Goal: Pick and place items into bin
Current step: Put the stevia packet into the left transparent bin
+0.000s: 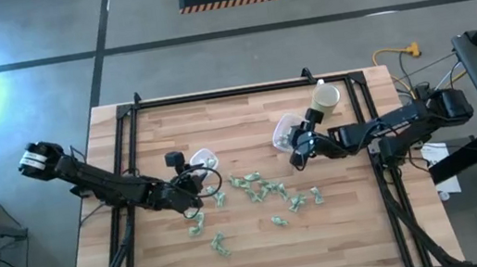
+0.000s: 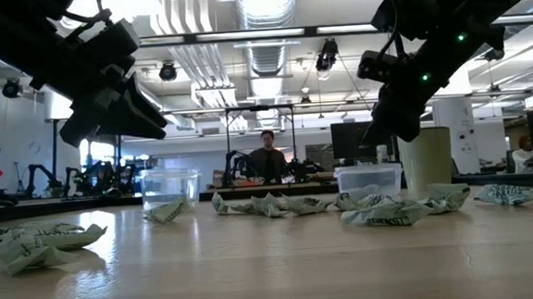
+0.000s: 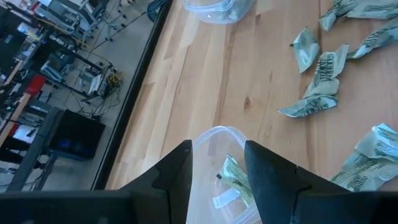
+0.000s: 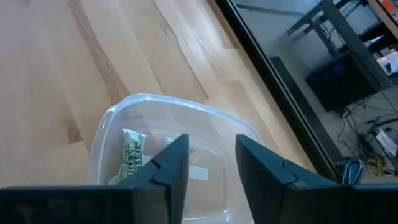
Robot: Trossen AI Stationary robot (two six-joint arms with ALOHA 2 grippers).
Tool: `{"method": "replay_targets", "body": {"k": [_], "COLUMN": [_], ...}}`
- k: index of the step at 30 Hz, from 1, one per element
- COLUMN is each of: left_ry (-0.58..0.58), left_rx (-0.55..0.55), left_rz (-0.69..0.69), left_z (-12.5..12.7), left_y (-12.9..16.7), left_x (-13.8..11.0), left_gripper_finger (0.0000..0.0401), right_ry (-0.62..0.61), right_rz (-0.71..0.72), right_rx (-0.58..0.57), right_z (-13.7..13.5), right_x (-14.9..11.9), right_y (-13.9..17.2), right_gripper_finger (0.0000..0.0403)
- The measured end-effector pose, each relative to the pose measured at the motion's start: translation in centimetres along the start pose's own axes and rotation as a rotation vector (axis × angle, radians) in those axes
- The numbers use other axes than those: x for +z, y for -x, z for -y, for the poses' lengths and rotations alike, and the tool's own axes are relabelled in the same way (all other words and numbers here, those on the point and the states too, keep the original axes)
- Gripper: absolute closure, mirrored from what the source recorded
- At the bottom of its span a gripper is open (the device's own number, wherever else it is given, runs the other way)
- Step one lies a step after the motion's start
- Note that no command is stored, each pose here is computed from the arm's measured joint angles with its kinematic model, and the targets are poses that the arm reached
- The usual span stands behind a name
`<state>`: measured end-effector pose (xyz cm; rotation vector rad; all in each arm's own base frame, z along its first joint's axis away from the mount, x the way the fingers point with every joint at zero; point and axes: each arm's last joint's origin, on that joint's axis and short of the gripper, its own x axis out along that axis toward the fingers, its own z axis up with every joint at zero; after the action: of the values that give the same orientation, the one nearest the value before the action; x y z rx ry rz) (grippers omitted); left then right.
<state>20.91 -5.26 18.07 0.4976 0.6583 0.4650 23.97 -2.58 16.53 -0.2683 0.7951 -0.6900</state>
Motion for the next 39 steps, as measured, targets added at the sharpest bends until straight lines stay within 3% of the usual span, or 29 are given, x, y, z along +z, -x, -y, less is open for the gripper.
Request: {"method": "replay_targets", "body": {"k": [3, 8, 10, 39], "left_ry": [0.0, -0.004, 0.003, -0.043], "left_rx": [-0.112, -0.498, -0.565, -0.557], "left_rz": [0.007, 0.029, 0.037, -0.07], "left_z": [0.3, 1.5, 1.8, 5.6], "left_y": [0.0, 0.3, 0.3, -5.0], "left_x": [0.0, 0.1, 0.1, -0.1], "left_gripper_finger": [0.0271, 0.0271, 0.0271, 0.0271], "right_ry": [0.027, 0.048, 0.05, 0.044], "right_rz": [0.022, 0.061, 0.075, 0.092], "right_rx": [0.045, 0.154, 0.187, 0.213], "right_z": [-0.2, -0.5, -0.6, -0.9], "right_x": [0.2, 0.6, 0.7, 0.8], "right_y": [0.5, 1.4, 1.8, 2.3], "right_gripper_finger": [0.0269, 0.0275, 0.0279, 0.0306]}}
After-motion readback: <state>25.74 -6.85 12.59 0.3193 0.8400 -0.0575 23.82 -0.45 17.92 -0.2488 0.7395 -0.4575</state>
